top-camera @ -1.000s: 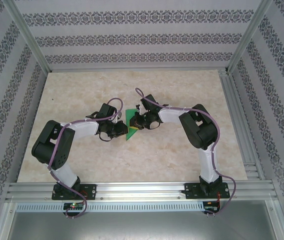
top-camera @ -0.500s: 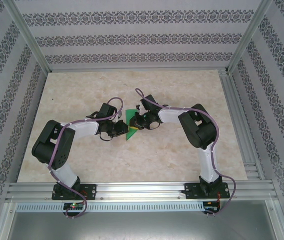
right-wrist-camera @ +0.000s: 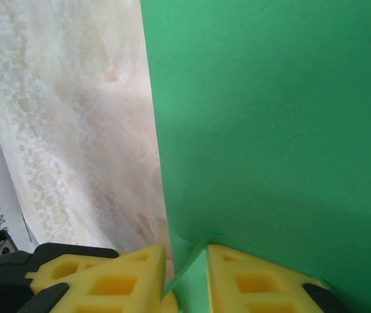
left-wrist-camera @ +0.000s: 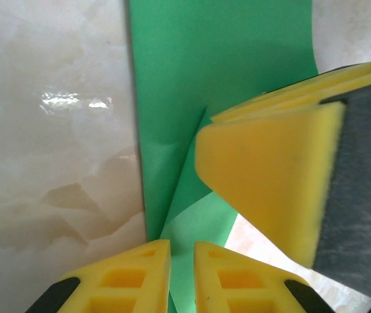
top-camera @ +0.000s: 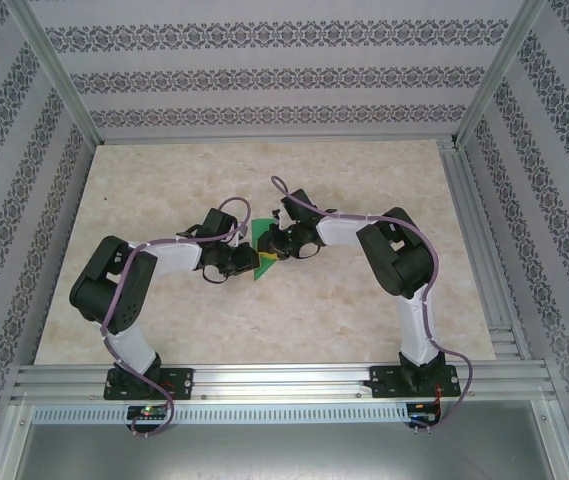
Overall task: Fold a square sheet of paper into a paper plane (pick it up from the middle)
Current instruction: Third fold the triangle at the center of the table.
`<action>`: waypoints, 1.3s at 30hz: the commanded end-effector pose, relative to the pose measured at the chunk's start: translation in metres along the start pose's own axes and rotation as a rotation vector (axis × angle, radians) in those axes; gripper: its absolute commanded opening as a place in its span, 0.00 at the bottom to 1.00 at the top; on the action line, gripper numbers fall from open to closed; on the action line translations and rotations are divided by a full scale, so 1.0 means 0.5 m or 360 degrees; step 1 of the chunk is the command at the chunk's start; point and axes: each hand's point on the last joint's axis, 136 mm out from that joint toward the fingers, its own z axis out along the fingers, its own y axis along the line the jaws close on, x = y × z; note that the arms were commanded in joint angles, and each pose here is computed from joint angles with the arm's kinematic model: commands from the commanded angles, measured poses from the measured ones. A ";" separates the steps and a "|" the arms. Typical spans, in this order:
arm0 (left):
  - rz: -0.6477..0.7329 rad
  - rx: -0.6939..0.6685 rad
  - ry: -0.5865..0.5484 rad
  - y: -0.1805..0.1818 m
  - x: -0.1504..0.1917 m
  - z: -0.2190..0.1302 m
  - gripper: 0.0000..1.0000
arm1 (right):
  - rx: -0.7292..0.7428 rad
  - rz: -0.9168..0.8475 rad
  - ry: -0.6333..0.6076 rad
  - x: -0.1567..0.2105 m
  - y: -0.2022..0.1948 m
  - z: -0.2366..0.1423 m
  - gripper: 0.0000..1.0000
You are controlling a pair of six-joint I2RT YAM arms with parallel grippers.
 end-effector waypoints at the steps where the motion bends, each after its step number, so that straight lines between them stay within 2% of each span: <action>1: 0.0045 0.0011 -0.0052 -0.011 -0.017 0.008 0.17 | 0.0023 -0.0002 -0.0055 -0.018 0.001 -0.012 0.28; 8: 0.0039 -0.0054 -0.0078 0.006 -0.021 0.011 0.14 | 0.0003 -0.0003 -0.0073 -0.019 0.005 -0.018 0.37; 13: 0.0050 -0.0071 -0.0124 0.002 -0.032 -0.007 0.13 | 0.0015 0.0009 -0.0080 -0.019 -0.003 -0.019 0.38; 22: 0.0071 -0.0062 -0.0255 -0.006 -0.090 -0.046 0.16 | 0.0029 0.0033 -0.0080 -0.018 -0.015 -0.018 0.31; 31: 0.0086 0.0046 -0.0232 -0.015 -0.111 -0.030 0.19 | 0.0029 0.0049 -0.0084 -0.020 -0.020 -0.021 0.19; 39: 0.0060 0.0182 -0.0183 -0.038 -0.112 -0.012 0.16 | 0.0047 0.0059 -0.0082 -0.020 -0.026 -0.020 0.13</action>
